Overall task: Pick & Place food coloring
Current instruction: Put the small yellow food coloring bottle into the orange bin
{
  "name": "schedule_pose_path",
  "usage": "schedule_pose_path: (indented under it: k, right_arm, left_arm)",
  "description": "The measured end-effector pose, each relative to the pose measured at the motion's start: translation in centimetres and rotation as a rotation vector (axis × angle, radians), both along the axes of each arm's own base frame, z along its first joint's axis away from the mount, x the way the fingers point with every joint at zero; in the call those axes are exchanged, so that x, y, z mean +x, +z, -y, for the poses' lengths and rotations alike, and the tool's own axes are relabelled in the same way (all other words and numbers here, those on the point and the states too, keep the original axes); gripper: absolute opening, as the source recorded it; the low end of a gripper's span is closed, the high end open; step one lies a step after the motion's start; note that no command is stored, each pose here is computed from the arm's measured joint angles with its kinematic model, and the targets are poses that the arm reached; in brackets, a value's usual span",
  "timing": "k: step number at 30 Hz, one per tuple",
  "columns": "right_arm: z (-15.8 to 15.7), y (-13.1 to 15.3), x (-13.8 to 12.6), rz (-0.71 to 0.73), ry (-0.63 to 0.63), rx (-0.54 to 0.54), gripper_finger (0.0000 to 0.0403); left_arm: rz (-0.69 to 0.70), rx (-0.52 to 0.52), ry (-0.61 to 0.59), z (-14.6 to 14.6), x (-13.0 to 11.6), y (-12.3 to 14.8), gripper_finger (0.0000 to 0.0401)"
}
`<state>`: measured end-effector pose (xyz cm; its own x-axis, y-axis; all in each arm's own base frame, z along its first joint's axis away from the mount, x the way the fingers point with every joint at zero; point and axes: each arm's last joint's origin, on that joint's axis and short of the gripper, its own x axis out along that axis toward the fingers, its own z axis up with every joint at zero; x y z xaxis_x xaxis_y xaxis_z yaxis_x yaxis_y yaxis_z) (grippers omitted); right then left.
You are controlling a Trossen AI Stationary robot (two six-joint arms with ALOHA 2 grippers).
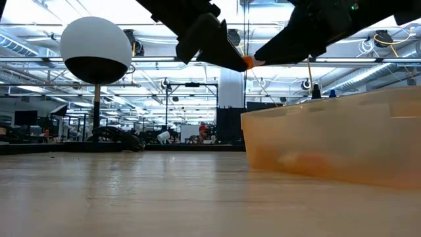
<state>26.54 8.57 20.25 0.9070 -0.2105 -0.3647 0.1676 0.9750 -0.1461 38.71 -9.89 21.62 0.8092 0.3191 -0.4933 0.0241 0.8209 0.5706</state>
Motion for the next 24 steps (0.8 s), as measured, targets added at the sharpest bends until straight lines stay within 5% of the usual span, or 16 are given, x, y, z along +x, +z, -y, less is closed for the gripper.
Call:
schedule_pose_path:
  k: [18, 24]
  right_arm:
    - [0.31, -0.24, 0.11, -0.046, 0.088, -0.021, 0.0042]
    - [0.03, 0.38, -0.42, -0.045, 0.120, -0.027, 0.0042]
  left_arm:
    - [0.009, -0.028, -0.001, 0.02, 0.04, 0.07, 0.0054]
    - [0.084, -0.140, 0.033, 0.48, 0.09, 0.55, 0.0137]
